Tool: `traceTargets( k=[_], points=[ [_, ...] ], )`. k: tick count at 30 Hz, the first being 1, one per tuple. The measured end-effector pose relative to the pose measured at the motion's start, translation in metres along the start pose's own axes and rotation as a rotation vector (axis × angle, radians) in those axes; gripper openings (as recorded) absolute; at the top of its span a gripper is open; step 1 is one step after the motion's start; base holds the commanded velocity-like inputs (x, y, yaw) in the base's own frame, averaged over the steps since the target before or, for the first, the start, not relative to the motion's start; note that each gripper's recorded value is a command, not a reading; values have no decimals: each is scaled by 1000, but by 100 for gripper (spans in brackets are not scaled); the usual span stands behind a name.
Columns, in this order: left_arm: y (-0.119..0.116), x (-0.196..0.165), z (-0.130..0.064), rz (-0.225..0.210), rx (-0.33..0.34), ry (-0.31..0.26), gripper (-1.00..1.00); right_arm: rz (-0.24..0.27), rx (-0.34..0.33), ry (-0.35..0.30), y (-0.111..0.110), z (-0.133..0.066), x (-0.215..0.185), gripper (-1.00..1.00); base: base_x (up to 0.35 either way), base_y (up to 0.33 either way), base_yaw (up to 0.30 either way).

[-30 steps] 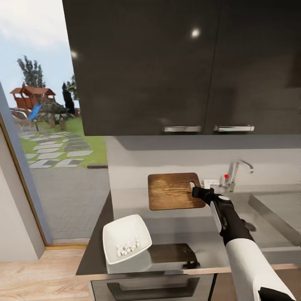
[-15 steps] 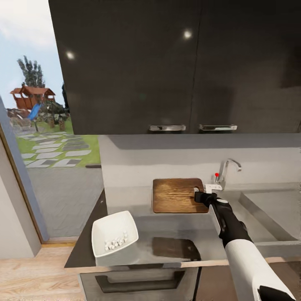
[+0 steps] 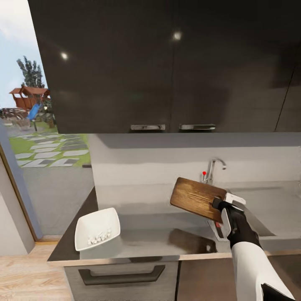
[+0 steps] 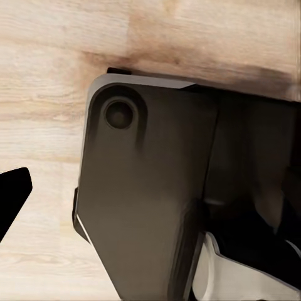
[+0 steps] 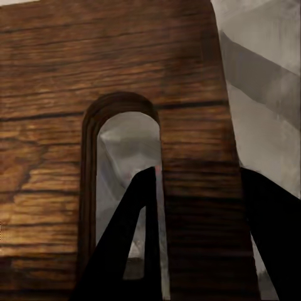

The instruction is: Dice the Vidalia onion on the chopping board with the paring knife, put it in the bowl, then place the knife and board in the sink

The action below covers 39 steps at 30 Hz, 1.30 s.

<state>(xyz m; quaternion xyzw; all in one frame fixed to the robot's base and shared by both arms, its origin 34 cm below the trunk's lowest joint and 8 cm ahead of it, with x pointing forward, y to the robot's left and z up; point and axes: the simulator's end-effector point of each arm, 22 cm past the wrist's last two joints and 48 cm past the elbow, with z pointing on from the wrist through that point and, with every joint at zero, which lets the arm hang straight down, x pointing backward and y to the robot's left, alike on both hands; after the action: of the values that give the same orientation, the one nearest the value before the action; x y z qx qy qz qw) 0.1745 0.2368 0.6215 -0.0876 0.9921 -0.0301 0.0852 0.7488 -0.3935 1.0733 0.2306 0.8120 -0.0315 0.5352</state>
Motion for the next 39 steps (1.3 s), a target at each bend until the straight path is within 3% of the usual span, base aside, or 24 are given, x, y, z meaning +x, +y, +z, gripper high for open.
traceTargets(
  k=[4,9,15,18,21,29,31,33,36,39],
  points=[
    [-1,0,0,0,0,0,100,31,108,4,-22,-1,3,-100,-3,-318,0],
    [-1,0,0,0,0,0,100,97,151,19,-31,-3,7,-100,0,-320,0],
    [0,0,0,-1,-3,0,100,131,253,36,-49,-5,22,-100,0,-320,0],
    [0,0,0,-2,-3,-1,100,195,317,28,-58,-6,34,-100,0,-320,0],
    [0,0,0,-3,-4,-1,100,292,399,65,-56,-15,59,-100,0,-298,0],
    [1,-1,0,-7,-6,-3,100,423,518,30,-45,-36,77,-100,0,-89,0],
    [1,-1,0,-8,-7,-4,100,432,537,6,-35,-43,70,-100,0,-5,0],
    [1,-1,0,-8,-6,-4,100,437,577,-30,-41,-51,48,-100,0,-2,0],
    [1,-1,0,-9,-5,-4,100,462,631,-18,-47,-62,38,-100,0,0,0],
    [3,-1,0,-9,-8,-4,100,480,644,-3,-48,-65,39,-100,0,0,0]
  ],
)
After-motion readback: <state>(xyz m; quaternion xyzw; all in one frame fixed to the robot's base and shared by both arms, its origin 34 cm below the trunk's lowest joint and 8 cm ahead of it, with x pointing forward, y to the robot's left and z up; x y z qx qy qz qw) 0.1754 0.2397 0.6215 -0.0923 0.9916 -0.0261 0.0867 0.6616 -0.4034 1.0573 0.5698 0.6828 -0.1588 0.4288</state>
